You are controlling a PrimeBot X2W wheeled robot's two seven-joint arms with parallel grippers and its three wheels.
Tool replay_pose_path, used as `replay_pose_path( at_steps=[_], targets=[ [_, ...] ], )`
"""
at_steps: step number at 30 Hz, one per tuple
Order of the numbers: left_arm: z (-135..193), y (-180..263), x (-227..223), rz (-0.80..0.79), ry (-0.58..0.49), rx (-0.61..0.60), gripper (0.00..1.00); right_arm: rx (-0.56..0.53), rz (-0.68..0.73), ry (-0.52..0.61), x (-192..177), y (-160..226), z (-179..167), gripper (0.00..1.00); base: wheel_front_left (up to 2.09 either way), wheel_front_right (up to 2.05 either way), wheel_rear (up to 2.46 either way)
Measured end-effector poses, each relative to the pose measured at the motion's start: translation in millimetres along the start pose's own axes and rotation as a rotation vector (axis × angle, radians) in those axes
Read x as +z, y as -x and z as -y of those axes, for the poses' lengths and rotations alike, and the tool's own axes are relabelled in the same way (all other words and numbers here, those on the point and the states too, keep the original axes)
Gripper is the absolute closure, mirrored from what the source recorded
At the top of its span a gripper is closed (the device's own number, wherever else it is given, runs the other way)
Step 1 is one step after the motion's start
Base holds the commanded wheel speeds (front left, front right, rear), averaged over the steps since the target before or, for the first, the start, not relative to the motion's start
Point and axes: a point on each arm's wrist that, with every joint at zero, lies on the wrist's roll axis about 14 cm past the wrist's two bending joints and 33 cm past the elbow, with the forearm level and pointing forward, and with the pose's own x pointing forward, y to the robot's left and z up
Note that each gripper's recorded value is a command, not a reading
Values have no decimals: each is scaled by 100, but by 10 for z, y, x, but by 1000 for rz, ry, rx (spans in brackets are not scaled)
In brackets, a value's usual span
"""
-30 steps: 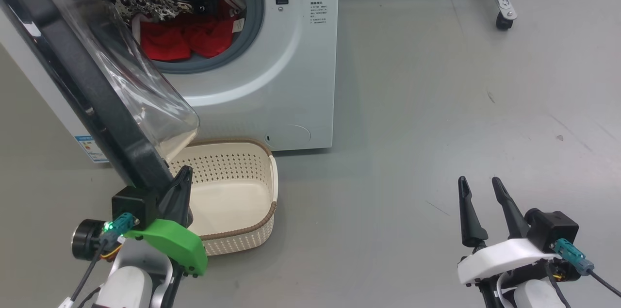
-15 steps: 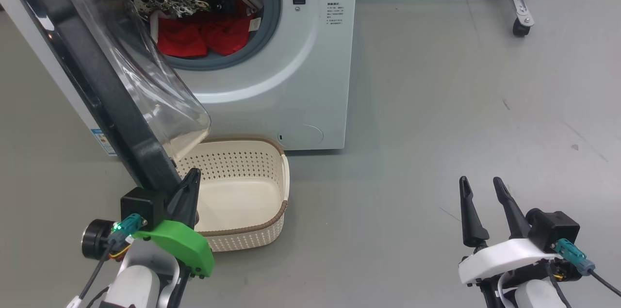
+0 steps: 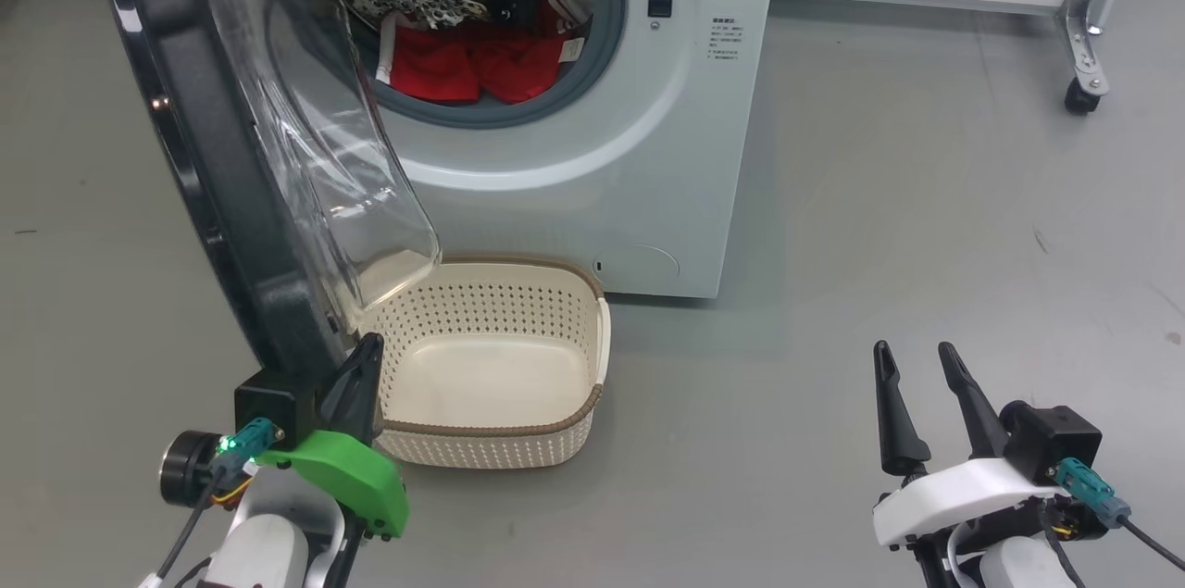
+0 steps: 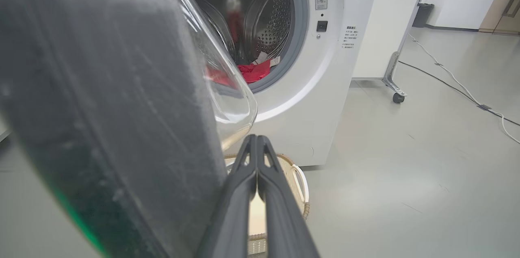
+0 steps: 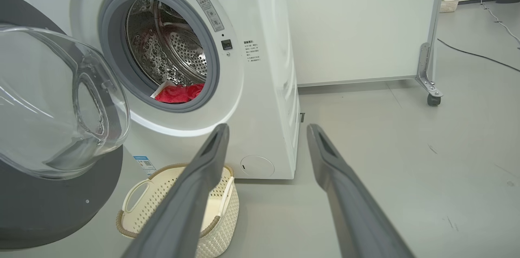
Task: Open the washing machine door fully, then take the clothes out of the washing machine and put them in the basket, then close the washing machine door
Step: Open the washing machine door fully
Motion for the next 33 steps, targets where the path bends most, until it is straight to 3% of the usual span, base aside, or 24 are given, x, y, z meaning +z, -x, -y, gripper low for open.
replay_pose_path(
  at_steps=[16,33],
  targets=[
    [-697,332,99,60,49,214,100,131,-57,-6,-187,-195,-416,0,0,0,0],
    [-1733,552,189,87,59,503,100,180,-156,-24,-562,-393,-522,0,0,0,0]
  ],
)
